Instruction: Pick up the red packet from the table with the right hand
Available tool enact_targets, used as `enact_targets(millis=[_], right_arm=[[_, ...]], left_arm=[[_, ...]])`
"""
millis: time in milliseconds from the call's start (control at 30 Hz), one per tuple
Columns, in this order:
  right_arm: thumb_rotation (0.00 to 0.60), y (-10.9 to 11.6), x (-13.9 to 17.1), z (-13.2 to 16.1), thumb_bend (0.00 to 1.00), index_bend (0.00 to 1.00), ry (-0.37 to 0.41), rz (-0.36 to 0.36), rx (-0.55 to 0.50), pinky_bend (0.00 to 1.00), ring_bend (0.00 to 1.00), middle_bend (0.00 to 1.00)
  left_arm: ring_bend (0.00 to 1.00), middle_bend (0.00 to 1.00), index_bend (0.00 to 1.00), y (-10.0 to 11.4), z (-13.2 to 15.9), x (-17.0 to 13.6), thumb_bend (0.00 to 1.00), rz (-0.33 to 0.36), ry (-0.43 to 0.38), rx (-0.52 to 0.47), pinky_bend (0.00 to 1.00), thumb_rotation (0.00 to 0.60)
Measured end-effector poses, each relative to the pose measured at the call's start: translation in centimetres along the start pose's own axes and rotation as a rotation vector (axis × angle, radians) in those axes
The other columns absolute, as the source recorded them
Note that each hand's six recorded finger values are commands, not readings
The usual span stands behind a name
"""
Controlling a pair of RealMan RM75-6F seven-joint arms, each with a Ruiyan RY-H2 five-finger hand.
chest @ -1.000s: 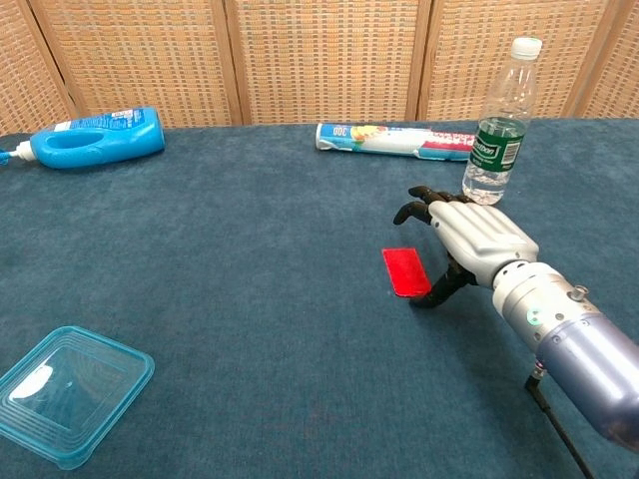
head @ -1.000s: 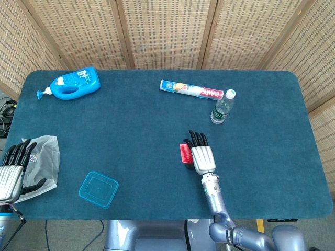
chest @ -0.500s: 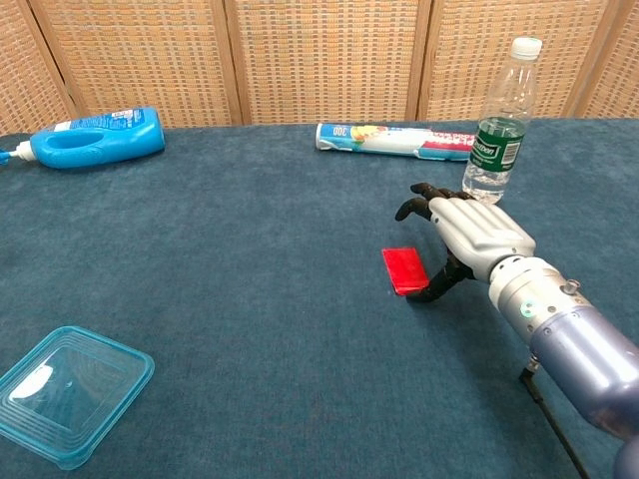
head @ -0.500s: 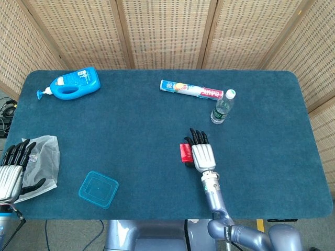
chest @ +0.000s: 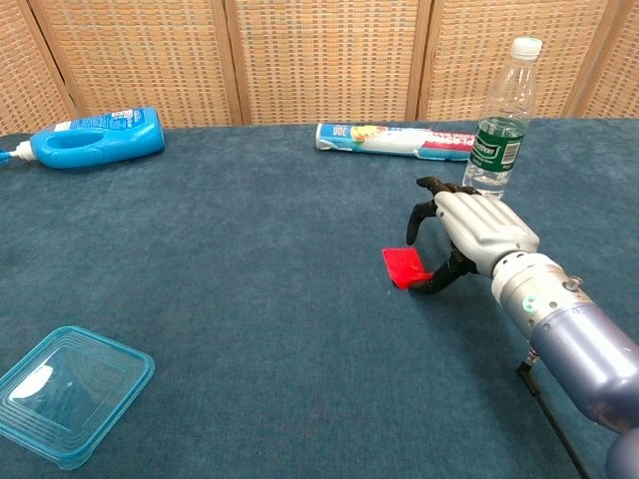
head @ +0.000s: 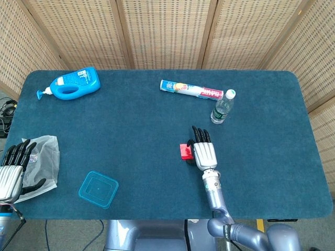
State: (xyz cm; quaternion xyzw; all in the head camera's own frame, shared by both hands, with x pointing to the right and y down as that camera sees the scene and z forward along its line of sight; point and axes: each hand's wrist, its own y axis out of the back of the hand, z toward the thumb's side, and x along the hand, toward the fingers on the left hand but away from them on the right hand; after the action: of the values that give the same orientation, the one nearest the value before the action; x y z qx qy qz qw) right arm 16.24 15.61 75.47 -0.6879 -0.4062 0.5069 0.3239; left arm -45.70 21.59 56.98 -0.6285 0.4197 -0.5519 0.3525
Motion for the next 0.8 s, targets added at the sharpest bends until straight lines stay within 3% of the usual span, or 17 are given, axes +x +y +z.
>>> enact_targets(millis=[467, 800], right_arm=[[0.6, -0.57, 0.06, -0.33, 0.46, 0.55, -0.005, 0.025, 0.006, 0.0, 0.0, 0.02], [0.6, -0.87, 0.18, -0.44, 0.5, 0.56, -0.002, 0.044, 0.016, 0.0, 0.0, 0.02]], left_arm=[[0.0, 0.0, 0.0, -0.01, 0.01, 0.03, 0.19, -0.002, -0.001, -0.001, 0.0, 0.6], [0.0, 0.0, 0.0, -0.01, 0.06, 0.01, 0.19, -0.002, -0.003, -0.002, 0.0, 0.6]])
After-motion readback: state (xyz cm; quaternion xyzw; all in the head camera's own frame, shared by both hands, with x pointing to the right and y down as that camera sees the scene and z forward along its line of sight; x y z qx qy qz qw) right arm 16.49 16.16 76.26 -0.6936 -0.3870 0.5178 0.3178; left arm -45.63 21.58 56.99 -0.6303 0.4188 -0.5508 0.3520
